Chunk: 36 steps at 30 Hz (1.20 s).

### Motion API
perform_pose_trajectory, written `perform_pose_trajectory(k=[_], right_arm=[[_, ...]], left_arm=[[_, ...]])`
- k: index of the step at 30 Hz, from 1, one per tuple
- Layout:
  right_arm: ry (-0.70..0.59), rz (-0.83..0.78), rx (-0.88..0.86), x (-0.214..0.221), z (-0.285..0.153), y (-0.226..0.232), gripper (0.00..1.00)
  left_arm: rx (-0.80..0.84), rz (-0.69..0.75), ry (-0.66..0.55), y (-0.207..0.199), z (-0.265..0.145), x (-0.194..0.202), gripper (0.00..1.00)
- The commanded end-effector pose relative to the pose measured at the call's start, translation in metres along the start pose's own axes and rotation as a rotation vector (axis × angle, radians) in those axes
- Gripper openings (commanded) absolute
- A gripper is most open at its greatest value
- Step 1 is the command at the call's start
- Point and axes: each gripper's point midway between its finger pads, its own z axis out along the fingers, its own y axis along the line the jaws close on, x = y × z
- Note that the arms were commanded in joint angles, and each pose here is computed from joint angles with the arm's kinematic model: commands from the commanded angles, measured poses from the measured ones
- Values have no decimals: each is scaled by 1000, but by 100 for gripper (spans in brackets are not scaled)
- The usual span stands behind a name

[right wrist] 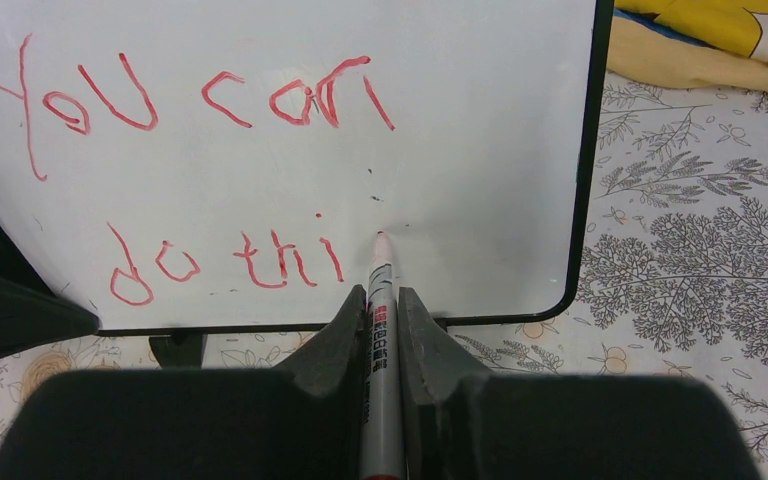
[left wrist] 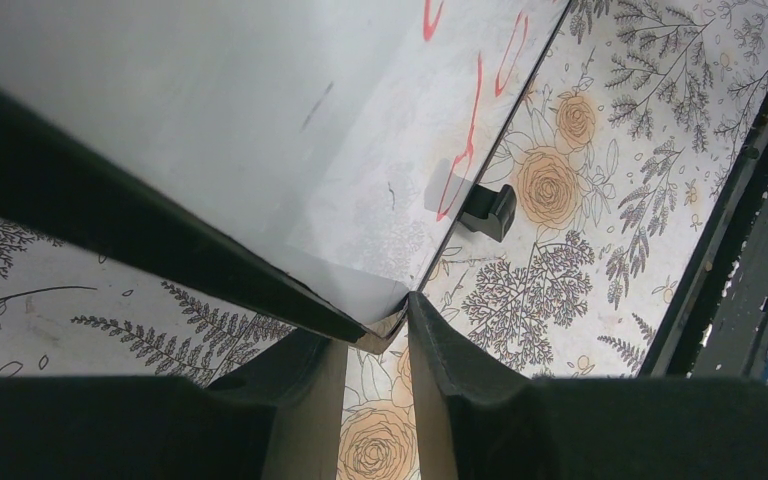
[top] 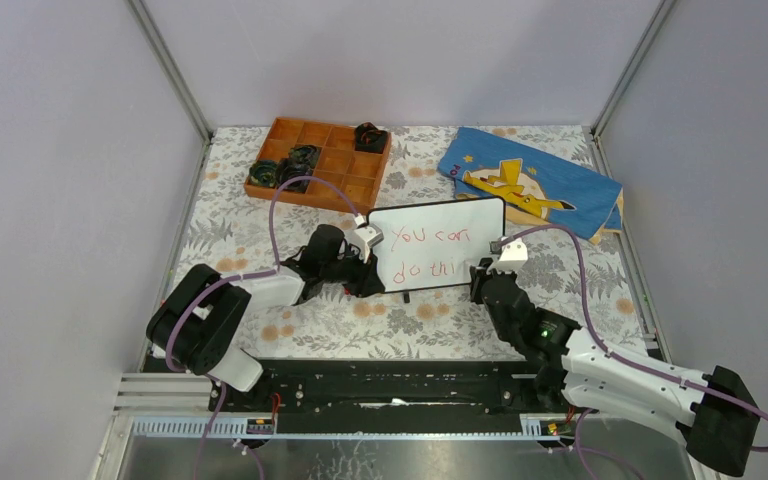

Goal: Write a sentence on the whiteboard

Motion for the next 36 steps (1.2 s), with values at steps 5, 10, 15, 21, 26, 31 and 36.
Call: perform_pose_trajectory(k=[5, 10, 15, 21, 26, 31, 36], right_arm=[[-84, 71, 24, -26, 4, 4, 0], [-74, 64, 14, -24, 6, 7, 0], [-59, 57, -3, -20, 8, 11, 0], [-39, 59, -57, -14, 7, 20, 0], [0, 55, -66, 0, 9, 21, 0], [20, 47, -51, 8, 8, 16, 0], [34, 43, -21, 16, 6, 6, 0]], left_arm=[[-15, 36, 0, 2, 1, -5, 34], [-15, 35, 7, 2, 2, -4, 34], [-15, 38, 8, 1, 2, -4, 34], [-20, 40, 11, 2, 3, -3, 34], [-20, 40, 15, 2, 3, -2, 34], [-22, 38, 19, 3, 3, -1, 34], [-23, 39, 19, 3, 3, -1, 34]])
